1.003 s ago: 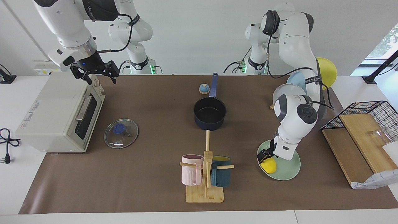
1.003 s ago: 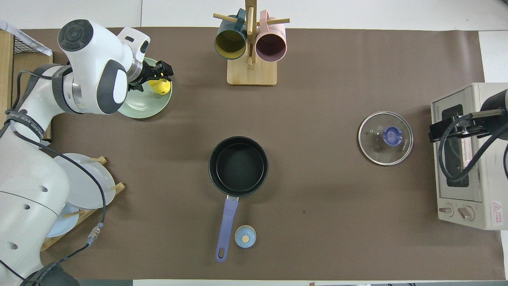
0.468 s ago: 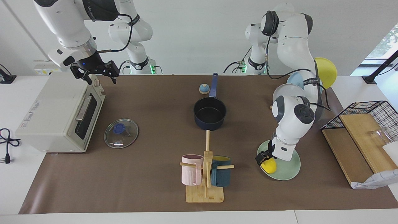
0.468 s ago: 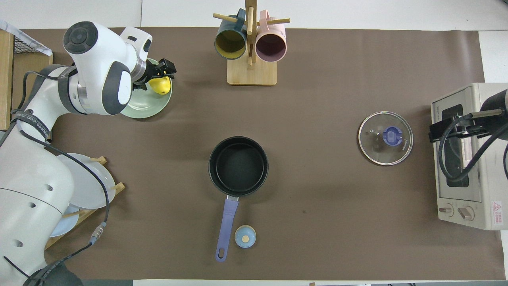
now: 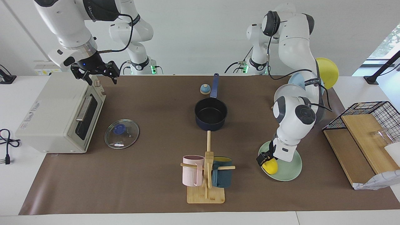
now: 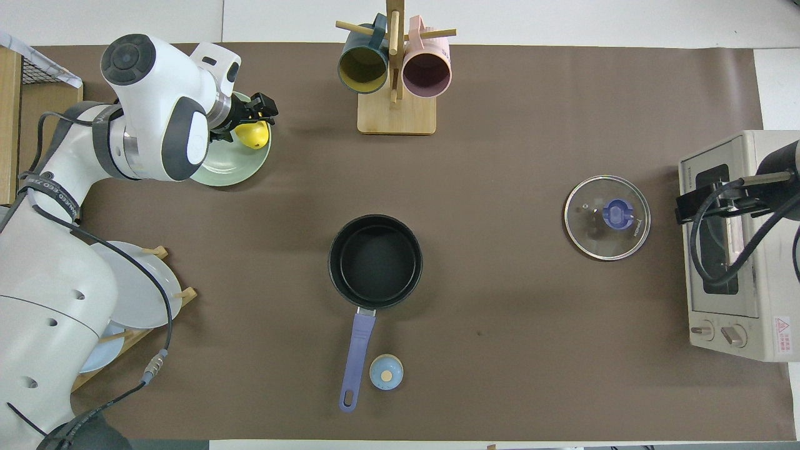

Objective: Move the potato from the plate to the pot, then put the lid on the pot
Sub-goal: 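Close the left gripper on the yellow potato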

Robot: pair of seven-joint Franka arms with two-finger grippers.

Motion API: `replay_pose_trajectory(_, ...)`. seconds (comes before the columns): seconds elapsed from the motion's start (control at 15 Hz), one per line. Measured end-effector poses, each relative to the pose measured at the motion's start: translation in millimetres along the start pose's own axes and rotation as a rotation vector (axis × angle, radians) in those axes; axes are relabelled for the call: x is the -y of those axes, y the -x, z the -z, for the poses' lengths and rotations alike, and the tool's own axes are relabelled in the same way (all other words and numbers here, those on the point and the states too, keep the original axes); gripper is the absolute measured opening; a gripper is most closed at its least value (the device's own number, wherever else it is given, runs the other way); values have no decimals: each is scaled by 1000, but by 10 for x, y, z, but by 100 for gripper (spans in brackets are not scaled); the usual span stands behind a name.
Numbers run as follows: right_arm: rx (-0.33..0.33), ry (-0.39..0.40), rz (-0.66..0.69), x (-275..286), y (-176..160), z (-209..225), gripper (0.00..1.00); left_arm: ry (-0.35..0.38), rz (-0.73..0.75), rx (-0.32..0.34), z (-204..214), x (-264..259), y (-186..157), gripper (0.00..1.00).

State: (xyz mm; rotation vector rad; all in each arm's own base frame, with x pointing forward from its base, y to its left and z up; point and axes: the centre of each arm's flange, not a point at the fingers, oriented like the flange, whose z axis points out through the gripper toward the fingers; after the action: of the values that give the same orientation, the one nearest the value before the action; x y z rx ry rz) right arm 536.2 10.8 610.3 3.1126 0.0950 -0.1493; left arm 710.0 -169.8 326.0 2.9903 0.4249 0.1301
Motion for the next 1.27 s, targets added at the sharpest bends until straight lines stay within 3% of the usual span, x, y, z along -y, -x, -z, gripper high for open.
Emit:
replay_pose_trajectory(0.13,0,0,0,0,0,0,100,-1,3,-3,4,20,-14,88)
replay_pose_trajectory(0.74,0,0,0,0,0,0,100,6,6,-23,-8,31,-44,85)
replay_pose_trajectory(0.87,0,0,0,0,0,0,100,9,6,-27,-26,27,-48,67)
replay_pose_trajectory(1.27,0,0,0,0,0,0,100,-14,-12,-37,-6,40,-60,61)
